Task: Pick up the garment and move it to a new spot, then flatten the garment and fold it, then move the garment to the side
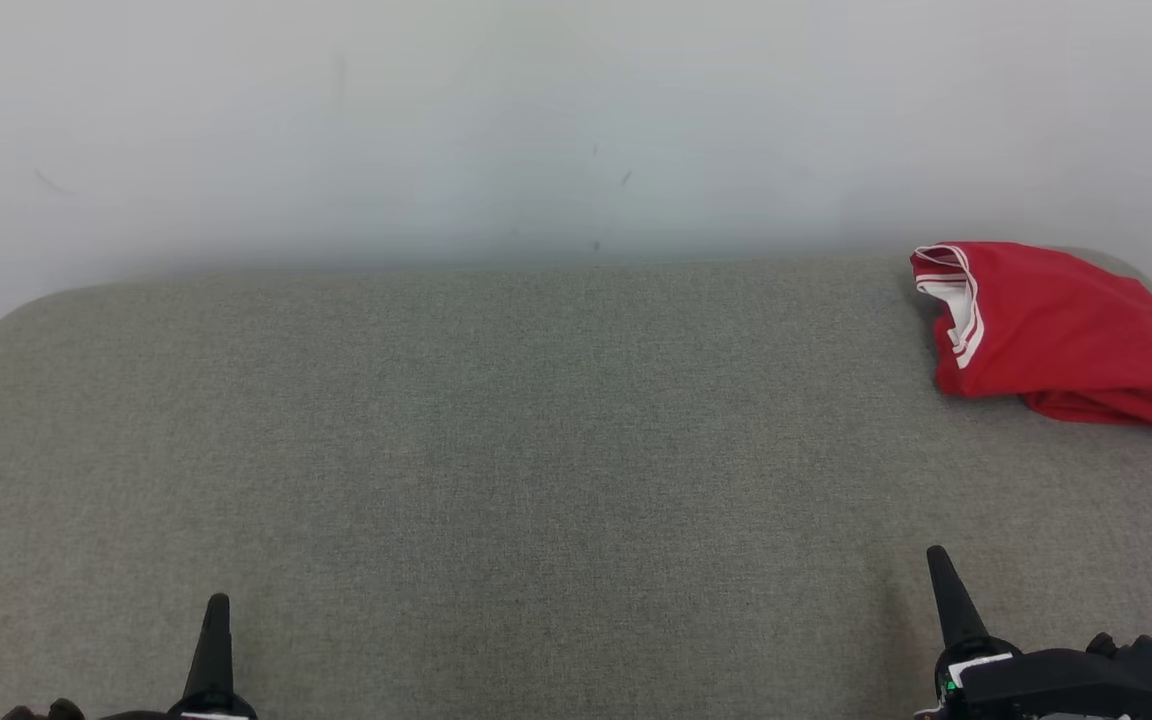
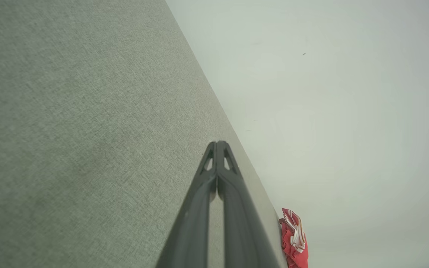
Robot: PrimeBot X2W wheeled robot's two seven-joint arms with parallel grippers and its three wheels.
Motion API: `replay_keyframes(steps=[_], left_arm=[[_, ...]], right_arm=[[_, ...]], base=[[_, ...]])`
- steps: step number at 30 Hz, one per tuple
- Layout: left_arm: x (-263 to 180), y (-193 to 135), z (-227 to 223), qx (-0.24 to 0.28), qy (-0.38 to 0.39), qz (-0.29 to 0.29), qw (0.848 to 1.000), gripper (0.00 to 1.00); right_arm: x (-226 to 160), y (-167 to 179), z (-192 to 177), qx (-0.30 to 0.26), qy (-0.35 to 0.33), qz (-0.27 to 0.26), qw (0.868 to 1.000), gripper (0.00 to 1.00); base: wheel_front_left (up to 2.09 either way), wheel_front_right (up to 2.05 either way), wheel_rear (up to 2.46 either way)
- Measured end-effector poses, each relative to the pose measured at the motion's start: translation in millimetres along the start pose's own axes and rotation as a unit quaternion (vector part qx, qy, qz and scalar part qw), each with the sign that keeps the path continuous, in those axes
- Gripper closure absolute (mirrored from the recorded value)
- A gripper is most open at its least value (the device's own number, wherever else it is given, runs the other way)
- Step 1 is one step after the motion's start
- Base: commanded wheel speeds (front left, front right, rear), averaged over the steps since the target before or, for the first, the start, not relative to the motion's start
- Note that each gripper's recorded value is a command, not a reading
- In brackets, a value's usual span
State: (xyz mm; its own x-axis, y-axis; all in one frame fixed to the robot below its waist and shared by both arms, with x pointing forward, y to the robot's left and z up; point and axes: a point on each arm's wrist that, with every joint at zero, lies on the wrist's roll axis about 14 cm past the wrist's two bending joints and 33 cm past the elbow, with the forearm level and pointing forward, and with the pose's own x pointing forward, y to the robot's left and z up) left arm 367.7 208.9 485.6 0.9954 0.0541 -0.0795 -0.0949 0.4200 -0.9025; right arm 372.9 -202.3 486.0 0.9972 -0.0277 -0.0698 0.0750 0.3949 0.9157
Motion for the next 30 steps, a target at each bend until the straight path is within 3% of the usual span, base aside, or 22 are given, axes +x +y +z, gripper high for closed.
replay_keyframes(steps=[30], left_arm=[[11, -13, 0, -0.134, 0.011, -0.022, 0.991, 1.00]], right_arm=[[9, 11, 3, 0.126, 0.004, 0.018, 0.992, 1.00]], base=[[0.00, 0.00, 0.00]])
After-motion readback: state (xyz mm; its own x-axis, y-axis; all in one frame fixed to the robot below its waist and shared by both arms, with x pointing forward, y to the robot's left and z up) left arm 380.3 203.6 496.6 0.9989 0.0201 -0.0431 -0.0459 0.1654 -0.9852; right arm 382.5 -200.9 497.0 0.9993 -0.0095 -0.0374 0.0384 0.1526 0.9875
